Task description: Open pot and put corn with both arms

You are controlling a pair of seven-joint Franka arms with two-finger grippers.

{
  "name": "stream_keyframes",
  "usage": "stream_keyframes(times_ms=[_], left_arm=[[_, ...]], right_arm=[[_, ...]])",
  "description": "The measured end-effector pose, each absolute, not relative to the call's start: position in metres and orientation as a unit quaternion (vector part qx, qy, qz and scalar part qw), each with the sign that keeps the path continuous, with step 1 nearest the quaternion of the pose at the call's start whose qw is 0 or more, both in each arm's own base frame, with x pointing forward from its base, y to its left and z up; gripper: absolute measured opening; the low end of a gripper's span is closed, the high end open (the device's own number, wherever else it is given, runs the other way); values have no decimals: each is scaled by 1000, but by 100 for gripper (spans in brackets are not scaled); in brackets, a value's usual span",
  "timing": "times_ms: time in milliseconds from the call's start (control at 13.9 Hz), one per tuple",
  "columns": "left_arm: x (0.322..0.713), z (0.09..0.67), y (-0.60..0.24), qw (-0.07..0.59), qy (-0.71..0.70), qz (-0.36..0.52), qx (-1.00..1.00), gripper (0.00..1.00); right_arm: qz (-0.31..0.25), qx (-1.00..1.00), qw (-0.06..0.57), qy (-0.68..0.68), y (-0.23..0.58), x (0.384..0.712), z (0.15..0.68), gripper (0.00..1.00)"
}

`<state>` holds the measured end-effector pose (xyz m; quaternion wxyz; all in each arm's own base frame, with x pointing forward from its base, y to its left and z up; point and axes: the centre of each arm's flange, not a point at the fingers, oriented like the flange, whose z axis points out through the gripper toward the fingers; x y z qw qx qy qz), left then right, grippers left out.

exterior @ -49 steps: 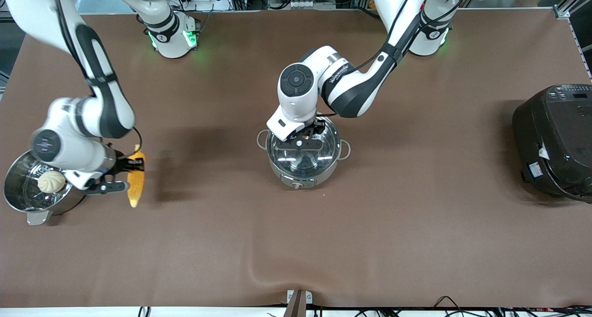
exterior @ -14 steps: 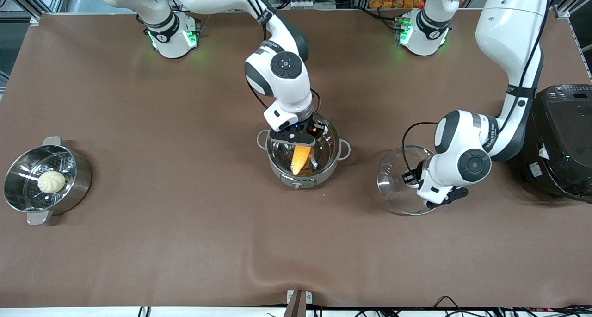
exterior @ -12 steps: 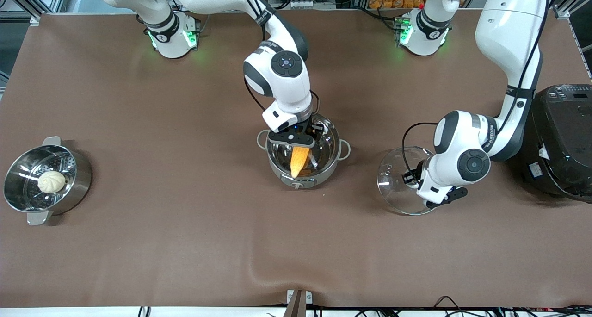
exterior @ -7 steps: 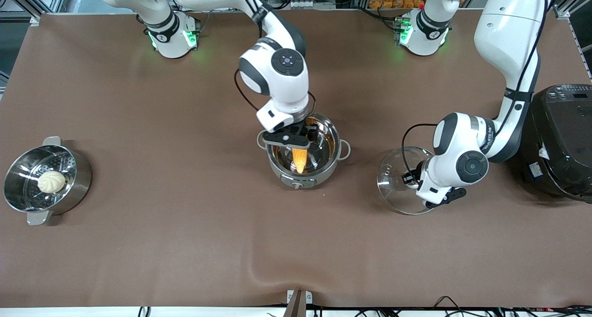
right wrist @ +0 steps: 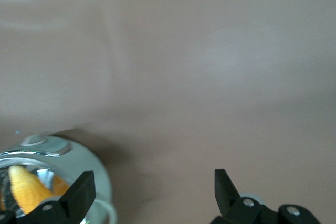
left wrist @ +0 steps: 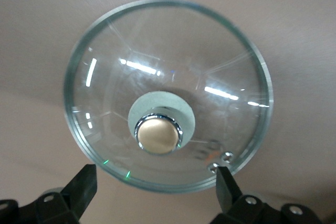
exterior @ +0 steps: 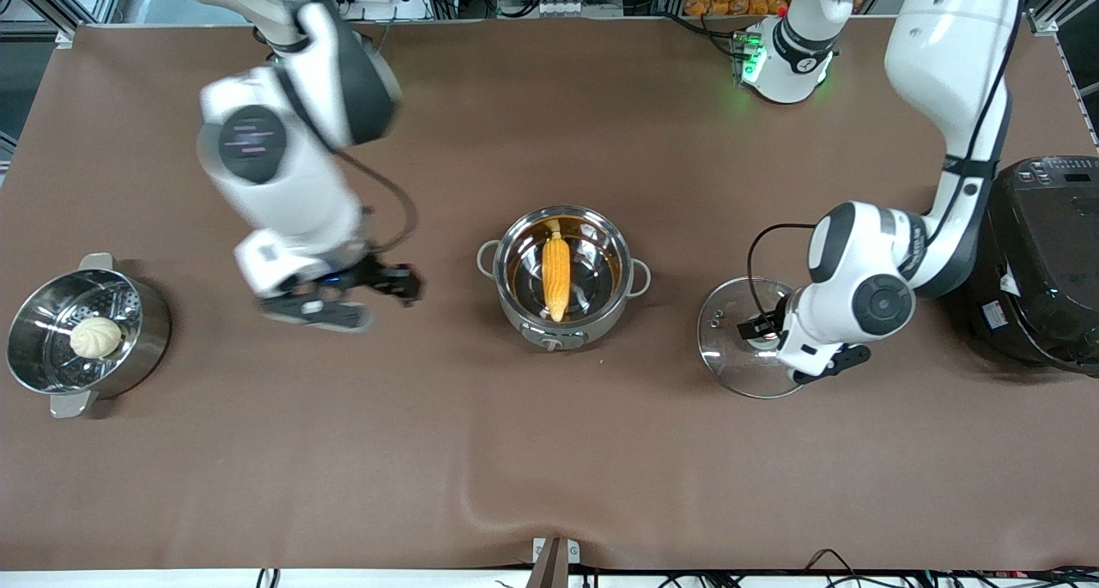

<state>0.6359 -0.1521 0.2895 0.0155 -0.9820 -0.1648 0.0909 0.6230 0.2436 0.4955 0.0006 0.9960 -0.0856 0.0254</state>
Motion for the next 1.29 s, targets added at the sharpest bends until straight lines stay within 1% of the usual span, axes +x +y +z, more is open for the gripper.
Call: stream_keyframes(times_ms=[144,360,576,935,1151,1295], left_arm=[[636,345,-151,9,-165,62,-984,100],[622,444,-136,4,-139,19,-990,100],[597,519,-97,7,-70,2,-998,100],[555,598,-30,17,38,-7,-999,100],[534,627,-30,21,53,-12,-998,100],[527,641,-51,21,73,-12,-997,100]], right_arm=[[5,998,7,-65,190,628,513,100],[-26,999,15,-43,144,619,547,100],[-28,999,12,-28,91,612,577,100],[-44,999,6,20,16,600,598,100],[-41,999,3,19,-12,593,608,100],[-41,999,2,10,-31,587,615,100]])
